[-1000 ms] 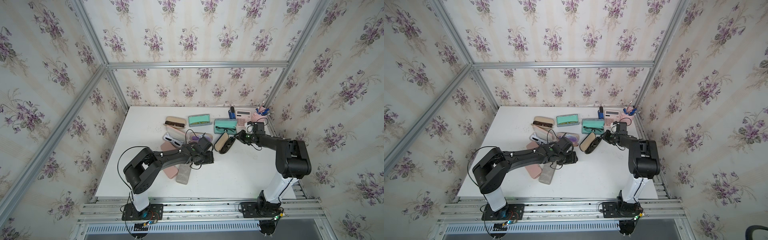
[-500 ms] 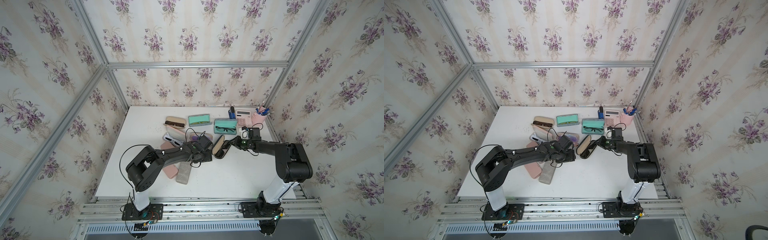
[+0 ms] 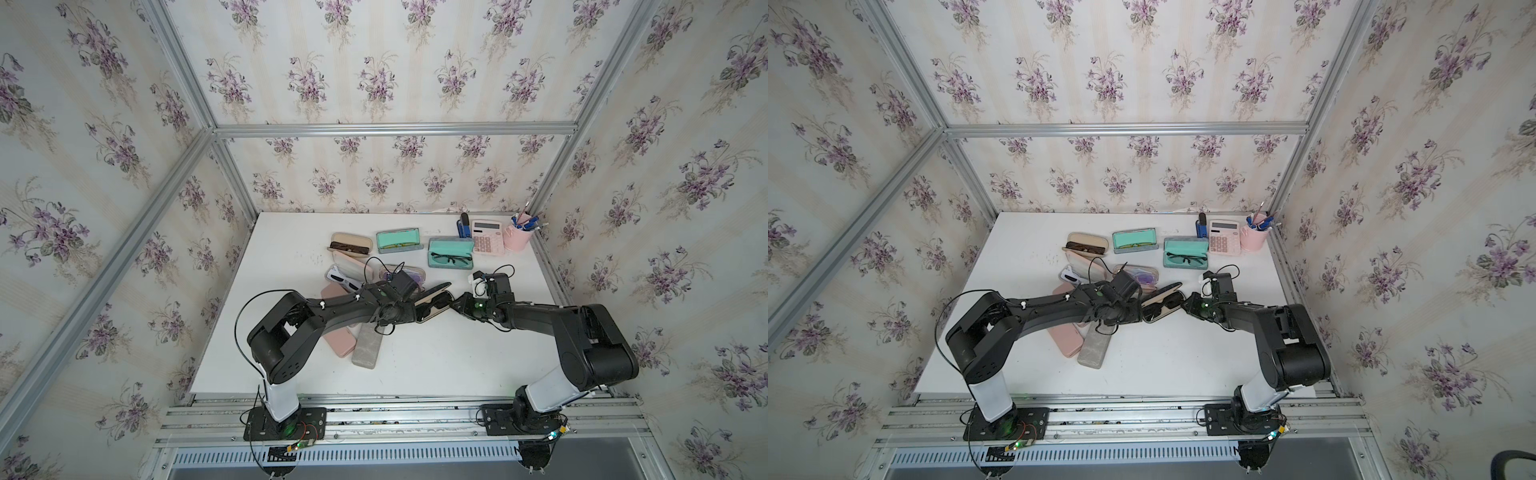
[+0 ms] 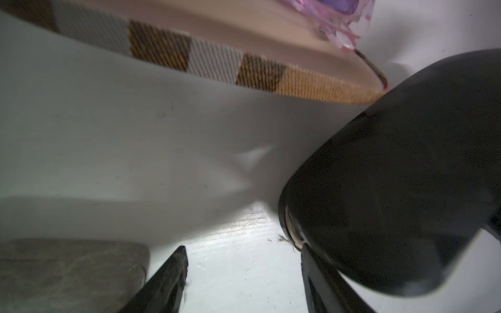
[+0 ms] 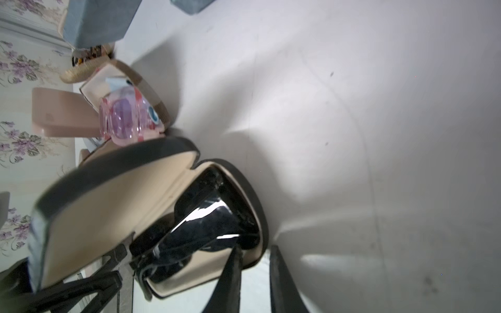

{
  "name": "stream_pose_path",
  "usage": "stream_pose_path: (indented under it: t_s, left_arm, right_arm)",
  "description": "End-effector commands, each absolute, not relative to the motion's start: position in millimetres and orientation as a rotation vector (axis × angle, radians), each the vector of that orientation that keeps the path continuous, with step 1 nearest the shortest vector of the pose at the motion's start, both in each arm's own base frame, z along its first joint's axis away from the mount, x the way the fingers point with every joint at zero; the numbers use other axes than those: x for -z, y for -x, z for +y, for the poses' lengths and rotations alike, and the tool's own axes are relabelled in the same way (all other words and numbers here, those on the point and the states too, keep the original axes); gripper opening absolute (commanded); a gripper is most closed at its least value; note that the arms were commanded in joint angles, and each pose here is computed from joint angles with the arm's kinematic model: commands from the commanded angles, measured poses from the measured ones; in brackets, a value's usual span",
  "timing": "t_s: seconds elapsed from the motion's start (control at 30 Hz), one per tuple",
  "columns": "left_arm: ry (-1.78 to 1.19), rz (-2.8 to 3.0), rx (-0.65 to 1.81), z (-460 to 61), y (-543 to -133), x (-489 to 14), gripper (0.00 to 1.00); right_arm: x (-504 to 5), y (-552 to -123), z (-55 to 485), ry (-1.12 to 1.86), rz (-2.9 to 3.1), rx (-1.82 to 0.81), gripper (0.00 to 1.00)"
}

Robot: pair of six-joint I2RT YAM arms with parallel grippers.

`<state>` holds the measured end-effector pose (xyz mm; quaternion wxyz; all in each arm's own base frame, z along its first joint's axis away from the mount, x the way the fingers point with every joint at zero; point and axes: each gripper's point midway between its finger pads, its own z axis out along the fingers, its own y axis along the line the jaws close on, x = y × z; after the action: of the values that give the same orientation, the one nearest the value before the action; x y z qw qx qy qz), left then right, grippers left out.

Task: Close the glasses case
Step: Adjust the glasses case at the center of the board.

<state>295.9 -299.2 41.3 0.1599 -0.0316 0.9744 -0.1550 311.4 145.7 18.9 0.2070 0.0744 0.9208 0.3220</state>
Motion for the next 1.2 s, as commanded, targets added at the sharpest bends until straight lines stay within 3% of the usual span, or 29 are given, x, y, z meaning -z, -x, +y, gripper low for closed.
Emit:
stream_pose_path:
  t_s: [0.0, 0.43, 0.77, 0.97, 1.17]
  left_arm:
    - [0.069, 2.772, 0.419, -295.7, -297.4, -42.4, 0.69]
    - [0.088, 2.718, 0.358, -271.7, -300.0, -62.7, 0.71]
    - [0.074, 2.682, 0.378, -261.4, -291.9, -75.1, 0.71]
    - [0.123, 2.663, 0.45, -256.1, -280.1, -84.9, 0.71]
    - [0.249, 2.668, 0.667, -272.7, -265.7, -86.6, 0.72]
  right_arm:
    - [-18.3, -302.5, 150.0, -0.215, 2.565, -0.878, 0.2]
    - [-10.1, -255.4, 187.2, -0.154, 2.607, -0.942, 0.21]
    - [-30.7, -228.4, 194.1, -0.123, 2.565, -0.986, 0.3]
    - [-76.4, -232.7, 189.3, -0.061, 2.464, -0.961, 0.4]
    - [-117.9, -271.3, 189.3, 0.045, 2.414, -0.857, 0.5]
